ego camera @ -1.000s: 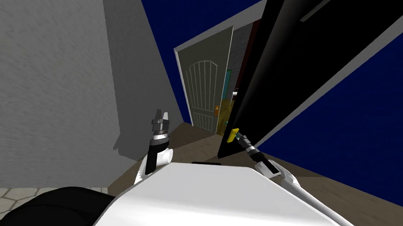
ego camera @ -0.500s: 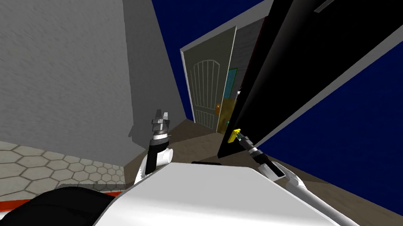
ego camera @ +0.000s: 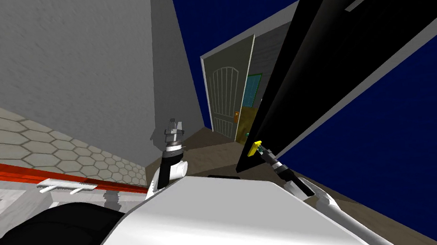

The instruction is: Pull the door open

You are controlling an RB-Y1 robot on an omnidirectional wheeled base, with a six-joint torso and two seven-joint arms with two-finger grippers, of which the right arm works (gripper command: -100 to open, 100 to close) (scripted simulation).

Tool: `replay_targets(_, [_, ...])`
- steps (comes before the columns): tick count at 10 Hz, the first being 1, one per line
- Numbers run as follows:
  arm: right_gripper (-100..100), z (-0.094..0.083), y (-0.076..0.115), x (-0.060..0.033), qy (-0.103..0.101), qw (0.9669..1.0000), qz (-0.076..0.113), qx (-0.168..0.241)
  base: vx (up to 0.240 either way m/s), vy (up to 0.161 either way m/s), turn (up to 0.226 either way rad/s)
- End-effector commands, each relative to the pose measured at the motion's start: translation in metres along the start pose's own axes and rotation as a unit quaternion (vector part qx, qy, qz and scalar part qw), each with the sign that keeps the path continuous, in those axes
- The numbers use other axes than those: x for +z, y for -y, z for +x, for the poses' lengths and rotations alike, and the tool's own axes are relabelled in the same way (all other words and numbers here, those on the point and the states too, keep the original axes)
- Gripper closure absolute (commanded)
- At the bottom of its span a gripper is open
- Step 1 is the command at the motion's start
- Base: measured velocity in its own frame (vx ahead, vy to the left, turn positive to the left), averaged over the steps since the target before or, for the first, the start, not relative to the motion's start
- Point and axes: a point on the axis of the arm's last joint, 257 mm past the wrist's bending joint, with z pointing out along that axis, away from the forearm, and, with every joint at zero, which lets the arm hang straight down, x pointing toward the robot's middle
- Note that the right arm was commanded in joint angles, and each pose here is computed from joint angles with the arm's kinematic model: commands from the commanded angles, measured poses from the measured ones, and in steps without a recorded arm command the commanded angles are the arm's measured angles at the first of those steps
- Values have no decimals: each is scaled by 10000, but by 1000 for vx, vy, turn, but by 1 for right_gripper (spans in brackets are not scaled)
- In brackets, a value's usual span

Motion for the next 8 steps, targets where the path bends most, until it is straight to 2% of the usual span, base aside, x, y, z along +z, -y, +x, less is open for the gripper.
replay_targets(1, [100, 0, 0, 0, 0, 10000, 0, 0, -77, -49, 25])
replay_targets(3, [100, 25, 11, -68, -96, 10000, 9, 3, -160, -74, 147])
replay_targets(8, [100, 62, -7, -205, -314, 9995, -6, 0, -198, -146, 139])
